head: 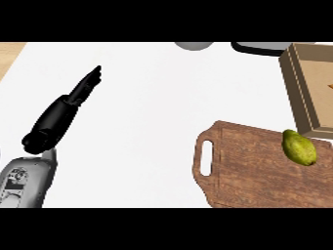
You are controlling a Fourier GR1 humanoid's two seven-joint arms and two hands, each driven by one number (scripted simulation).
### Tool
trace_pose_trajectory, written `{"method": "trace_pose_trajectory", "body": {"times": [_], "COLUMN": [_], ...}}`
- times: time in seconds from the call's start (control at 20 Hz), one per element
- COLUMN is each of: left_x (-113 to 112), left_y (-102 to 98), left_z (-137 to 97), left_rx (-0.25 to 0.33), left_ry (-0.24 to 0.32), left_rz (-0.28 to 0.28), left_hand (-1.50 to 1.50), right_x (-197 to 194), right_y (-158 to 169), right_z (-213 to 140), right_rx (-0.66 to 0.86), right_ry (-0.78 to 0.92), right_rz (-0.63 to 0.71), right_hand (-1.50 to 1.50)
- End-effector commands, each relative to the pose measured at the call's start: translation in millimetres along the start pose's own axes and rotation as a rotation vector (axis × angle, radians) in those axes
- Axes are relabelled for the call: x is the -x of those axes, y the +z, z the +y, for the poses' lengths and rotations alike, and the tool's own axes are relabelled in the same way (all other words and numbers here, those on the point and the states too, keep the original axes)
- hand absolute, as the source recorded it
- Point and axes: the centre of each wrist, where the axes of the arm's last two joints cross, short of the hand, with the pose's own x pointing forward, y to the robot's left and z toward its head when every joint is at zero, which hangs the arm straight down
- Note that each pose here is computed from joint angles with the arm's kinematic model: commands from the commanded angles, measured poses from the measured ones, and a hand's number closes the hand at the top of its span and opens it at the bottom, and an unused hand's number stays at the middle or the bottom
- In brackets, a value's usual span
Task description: Pick the croissant from the cutting board and place it in the cardboard box
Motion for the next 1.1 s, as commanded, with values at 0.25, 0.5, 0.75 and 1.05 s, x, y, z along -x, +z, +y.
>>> {"method": "trace_pose_trajectory", "body": {"times": [0.25, 0.5, 0.75, 1.05], "left_x": [-4, 0, -1, 3], "left_y": [-5, -2, -2, 6], "left_z": [-5, -3, 1, 1], "left_rx": [-0.008, -0.011, -0.018, -0.009], "left_ry": [0.000, 0.009, 0.000, 0.019], "left_rz": [0.004, 0.012, 0.002, 0.004], "left_hand": [0.00, 0.00, 0.00, 0.00], "right_x": [4, 0, 9, 23], "right_y": [-13, -37, -31, -3], "right_z": [8, 30, 38, 16], "right_rx": [-0.031, 0.234, 0.305, 0.406], "right_ry": [-0.181, -0.614, -0.923, -1.096], "right_rz": [-0.288, -0.385, -0.302, -0.235], "right_hand": [-1.50, -1.50, -1.50, -1.50]}}
